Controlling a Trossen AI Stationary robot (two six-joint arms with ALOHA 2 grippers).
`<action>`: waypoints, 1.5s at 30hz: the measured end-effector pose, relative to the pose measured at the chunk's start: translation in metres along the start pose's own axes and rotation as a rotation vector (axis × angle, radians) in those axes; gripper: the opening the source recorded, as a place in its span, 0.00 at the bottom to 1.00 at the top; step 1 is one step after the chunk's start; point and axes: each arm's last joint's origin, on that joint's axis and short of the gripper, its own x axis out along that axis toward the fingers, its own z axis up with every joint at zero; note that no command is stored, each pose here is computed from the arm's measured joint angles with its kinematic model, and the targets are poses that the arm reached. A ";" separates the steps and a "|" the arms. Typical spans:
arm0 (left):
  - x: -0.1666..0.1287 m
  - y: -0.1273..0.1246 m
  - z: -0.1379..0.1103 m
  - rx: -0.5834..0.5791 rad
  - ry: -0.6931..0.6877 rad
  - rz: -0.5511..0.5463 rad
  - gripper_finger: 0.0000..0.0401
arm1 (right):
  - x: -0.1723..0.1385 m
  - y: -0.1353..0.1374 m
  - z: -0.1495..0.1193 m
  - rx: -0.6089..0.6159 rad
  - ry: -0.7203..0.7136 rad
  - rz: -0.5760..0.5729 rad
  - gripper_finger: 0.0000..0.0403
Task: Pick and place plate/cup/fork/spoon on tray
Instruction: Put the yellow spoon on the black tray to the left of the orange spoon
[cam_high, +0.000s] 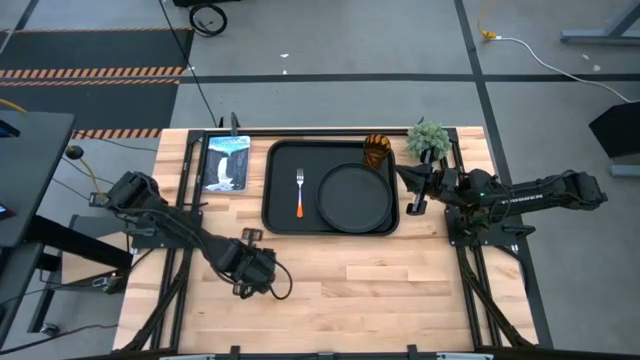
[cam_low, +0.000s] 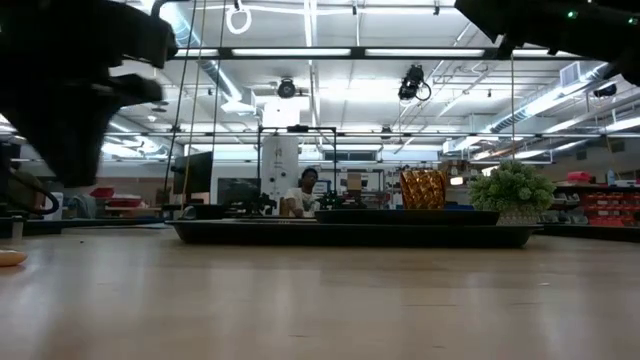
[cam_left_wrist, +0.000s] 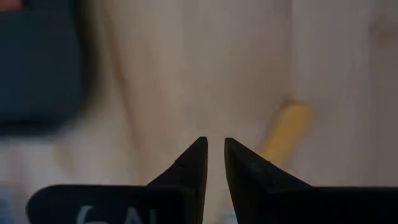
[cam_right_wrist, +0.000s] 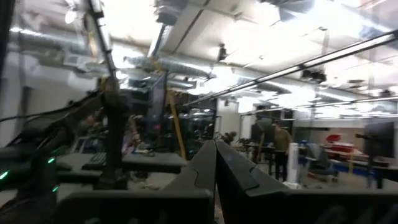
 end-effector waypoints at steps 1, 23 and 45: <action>0.000 0.002 0.001 0.068 -0.009 0.030 0.15 | 0.000 -0.001 0.001 0.002 -0.005 -0.017 0.03; 0.031 0.021 -0.051 0.432 0.194 0.053 0.10 | 0.000 -0.004 0.001 0.203 0.002 -0.133 0.03; 0.018 -0.007 -0.049 0.214 0.044 -0.159 0.40 | 0.000 -0.004 -0.004 0.211 0.047 -0.157 0.03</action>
